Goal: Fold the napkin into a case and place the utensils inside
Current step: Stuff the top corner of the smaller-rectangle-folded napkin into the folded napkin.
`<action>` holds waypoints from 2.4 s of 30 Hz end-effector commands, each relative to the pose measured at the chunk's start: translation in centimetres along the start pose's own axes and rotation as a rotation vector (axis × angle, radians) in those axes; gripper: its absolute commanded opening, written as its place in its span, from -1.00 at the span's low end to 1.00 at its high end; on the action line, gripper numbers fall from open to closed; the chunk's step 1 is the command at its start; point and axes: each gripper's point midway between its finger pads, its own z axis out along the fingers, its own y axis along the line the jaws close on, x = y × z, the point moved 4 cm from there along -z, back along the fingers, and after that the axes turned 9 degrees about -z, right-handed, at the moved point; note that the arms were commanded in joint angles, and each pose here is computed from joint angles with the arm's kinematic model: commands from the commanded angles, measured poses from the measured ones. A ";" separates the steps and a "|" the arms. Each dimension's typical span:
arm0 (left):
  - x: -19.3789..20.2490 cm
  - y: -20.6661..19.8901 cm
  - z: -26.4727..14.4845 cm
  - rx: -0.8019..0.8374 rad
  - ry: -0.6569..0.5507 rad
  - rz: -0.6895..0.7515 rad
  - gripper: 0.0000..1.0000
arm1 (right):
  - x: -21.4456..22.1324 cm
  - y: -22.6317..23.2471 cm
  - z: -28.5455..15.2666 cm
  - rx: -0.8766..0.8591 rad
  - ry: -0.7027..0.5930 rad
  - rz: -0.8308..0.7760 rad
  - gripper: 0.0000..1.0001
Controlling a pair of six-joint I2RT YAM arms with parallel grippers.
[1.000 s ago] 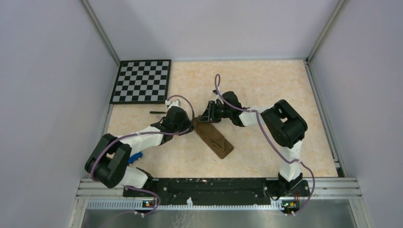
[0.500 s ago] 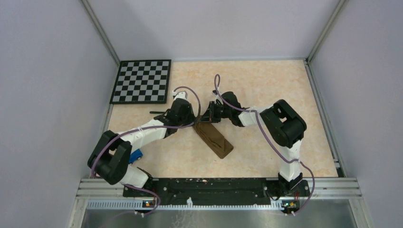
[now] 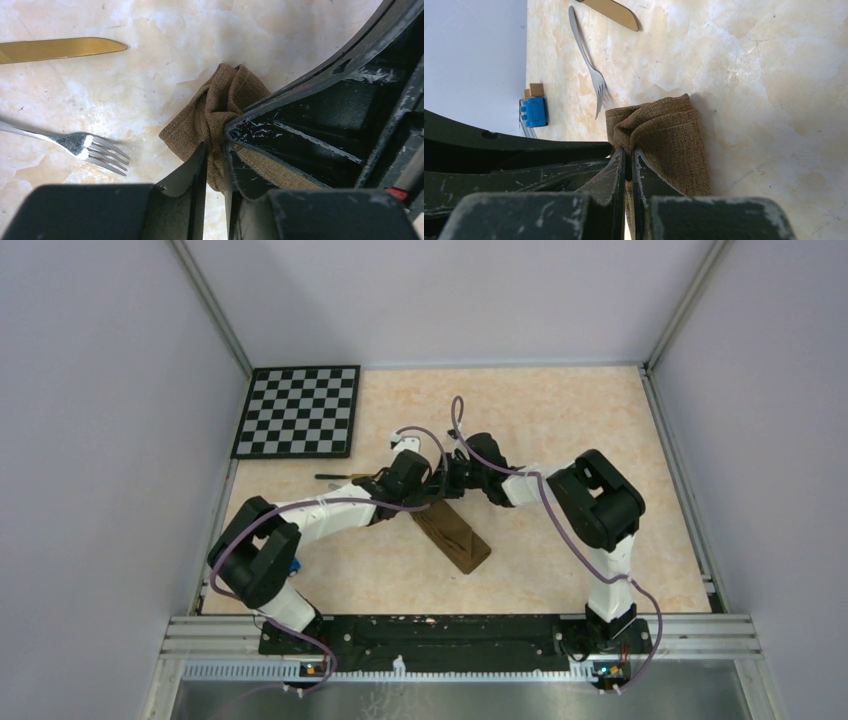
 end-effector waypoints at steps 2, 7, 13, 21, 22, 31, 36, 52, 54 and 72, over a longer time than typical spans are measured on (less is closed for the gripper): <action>-0.9 -0.2 0.3 -0.047 -0.038 0.027 -0.62 | -1.3 1.8 -0.5 -0.054 -0.055 -0.043 -1.00; -0.9 -0.1 0.0 -0.059 -0.056 0.025 -0.62 | -1.1 1.6 -0.7 -0.048 -0.059 -0.038 -1.00; -1.4 0.3 -0.9 -0.060 -0.086 0.015 -0.54 | -1.1 1.3 -1.1 -0.052 -0.071 -0.018 -1.00; -1.8 0.4 -1.2 -0.058 -0.110 0.001 -0.49 | -1.2 1.1 -1.8 -0.048 -0.091 -0.007 -1.00; -1.8 0.4 -1.3 -0.056 -0.112 0.001 -0.47 | -1.2 1.0 -1.8 -0.046 -0.092 -0.007 -1.00; -1.1 -0.2 -0.4 -0.040 -0.075 0.020 -0.44 | -1.2 1.2 -1.7 -0.057 -0.087 -0.005 -1.00; -0.5 -0.3 0.3 -0.057 -0.047 0.043 -0.43 | -1.2 1.2 -1.7 -0.059 -0.086 -0.006 -1.00; 0.5 -0.7 1.7 -0.079 -0.015 0.093 -0.33 | -1.2 1.2 -1.6 -0.062 -0.080 -0.007 -1.00; 0.4 -0.6 1.8 -0.091 -0.016 0.095 -0.49 | -1.2 1.2 -1.6 -0.060 -0.076 -0.006 -1.00; -1.9 -2.2 -1.7 0.211 -0.260 0.079 -1.00 | 1.3 2.9 2.3 -0.065 0.082 -0.116 -1.00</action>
